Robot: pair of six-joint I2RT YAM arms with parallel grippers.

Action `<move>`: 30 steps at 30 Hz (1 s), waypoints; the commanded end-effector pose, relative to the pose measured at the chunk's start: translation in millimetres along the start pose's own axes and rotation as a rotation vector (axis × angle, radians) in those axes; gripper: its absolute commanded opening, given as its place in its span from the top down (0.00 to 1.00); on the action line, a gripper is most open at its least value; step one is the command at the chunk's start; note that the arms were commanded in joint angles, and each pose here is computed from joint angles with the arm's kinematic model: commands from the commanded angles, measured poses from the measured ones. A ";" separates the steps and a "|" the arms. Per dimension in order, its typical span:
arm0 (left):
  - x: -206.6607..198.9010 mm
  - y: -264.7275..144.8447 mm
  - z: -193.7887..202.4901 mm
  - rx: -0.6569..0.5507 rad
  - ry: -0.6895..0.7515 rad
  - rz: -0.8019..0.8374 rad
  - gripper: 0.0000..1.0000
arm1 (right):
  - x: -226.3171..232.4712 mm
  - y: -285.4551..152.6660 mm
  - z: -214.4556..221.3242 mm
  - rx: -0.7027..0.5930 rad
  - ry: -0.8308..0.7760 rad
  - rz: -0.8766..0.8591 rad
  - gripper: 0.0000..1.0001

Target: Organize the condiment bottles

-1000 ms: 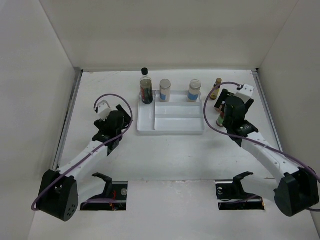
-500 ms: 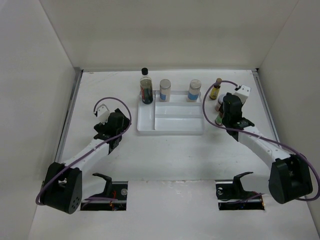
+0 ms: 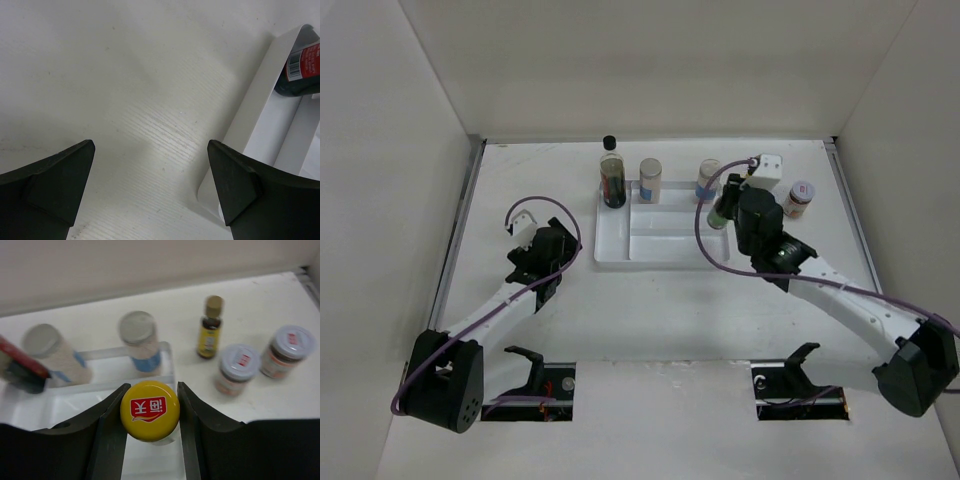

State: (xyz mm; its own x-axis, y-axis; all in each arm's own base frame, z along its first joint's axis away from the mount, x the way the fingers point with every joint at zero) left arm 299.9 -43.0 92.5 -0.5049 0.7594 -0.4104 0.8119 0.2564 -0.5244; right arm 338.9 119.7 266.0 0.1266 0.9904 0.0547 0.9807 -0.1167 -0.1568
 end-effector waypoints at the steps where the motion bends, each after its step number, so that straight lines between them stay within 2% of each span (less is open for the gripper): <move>1: -8.3 0.8 -5.6 -0.015 -0.035 0.036 0.00 | 58.7 -0.8 -72.2 -0.189 0.184 -0.179 0.78; 7: -7.5 0.2 -3.6 -0.005 -0.039 0.046 0.00 | 146.0 23.1 -77.6 -0.191 0.209 -0.365 0.77; 12: -8.4 1.5 -2.4 -0.001 -0.061 0.082 0.00 | 191.0 40.9 -64.4 -0.171 0.196 -0.422 0.77; 23: -9.1 4.2 -0.8 0.016 -0.073 0.101 0.00 | 218.8 64.4 -26.4 -0.140 0.139 -0.423 0.76; 27: -10.3 4.6 0.6 0.024 -0.072 0.106 0.00 | 226.6 67.7 -6.1 -0.110 0.091 -0.429 0.69; 30: -10.7 4.0 0.1 0.021 -0.076 0.114 0.00 | 230.1 67.8 6.6 -0.087 0.064 -0.429 0.55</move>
State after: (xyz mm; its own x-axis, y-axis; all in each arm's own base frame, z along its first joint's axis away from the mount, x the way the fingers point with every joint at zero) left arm 301.9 -48.3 85.8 -0.4578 0.7491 -0.4788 0.8323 0.1717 -0.5270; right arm 425.6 318.8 193.9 -0.2553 0.9650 0.0594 0.9388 0.2621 -0.2237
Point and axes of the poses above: each gripper's point midway between its finger pads, its own y axis out along the fingers, its own x axis along the line the jaws close on, z = x × y, the point moved 2 cm from there along -y, back along the fingers, and after that the axes turned 3 degrees about -y, right-handed, at the moved point
